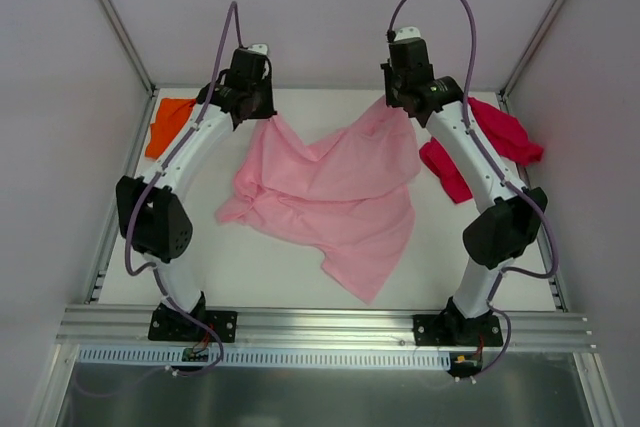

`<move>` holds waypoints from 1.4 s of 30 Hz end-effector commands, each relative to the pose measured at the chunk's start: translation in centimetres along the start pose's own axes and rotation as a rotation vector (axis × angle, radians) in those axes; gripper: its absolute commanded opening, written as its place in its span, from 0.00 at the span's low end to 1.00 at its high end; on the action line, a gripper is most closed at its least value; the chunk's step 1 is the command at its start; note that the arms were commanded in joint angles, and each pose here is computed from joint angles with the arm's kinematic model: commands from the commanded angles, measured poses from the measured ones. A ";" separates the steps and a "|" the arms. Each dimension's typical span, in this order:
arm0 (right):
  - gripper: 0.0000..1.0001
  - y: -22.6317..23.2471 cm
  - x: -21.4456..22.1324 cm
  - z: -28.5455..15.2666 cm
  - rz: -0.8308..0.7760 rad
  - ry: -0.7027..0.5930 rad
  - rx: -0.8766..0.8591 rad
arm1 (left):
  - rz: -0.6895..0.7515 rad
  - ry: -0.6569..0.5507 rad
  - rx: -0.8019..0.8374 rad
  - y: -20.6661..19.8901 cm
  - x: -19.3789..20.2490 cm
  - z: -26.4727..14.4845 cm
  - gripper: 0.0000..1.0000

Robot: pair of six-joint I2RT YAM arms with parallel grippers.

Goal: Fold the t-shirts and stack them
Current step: Flatten out the tshirt

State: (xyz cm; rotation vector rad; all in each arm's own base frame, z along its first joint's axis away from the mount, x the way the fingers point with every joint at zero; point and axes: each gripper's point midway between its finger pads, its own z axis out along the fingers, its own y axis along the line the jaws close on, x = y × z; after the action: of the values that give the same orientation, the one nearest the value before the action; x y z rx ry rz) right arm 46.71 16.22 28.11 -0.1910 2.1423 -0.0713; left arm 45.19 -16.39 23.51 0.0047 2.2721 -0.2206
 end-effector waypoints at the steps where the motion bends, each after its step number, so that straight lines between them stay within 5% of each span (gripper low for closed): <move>1: 0.01 -2.7 -2.5 -0.6 0.045 -0.076 0.137 | 0.001 -0.074 -0.093 1.1 -3.1 1.7 0.00; 20: 0.01 -6.4 2.0 2.2 -0.014 0.007 0.386 | -0.228 -0.118 -0.225 7.7 -5.2 9.0 0.00; 42: 0.01 -12.3 -1.6 10.1 0.078 -0.082 0.498 | -0.299 -0.183 -0.269 13.7 -8.8 10.7 0.00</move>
State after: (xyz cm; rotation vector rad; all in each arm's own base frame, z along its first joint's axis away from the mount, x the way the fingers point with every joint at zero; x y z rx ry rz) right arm 55.65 5.84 22.21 0.0959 2.0906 -0.5272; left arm 58.79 -4.81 18.95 -0.4661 2.1743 -0.0635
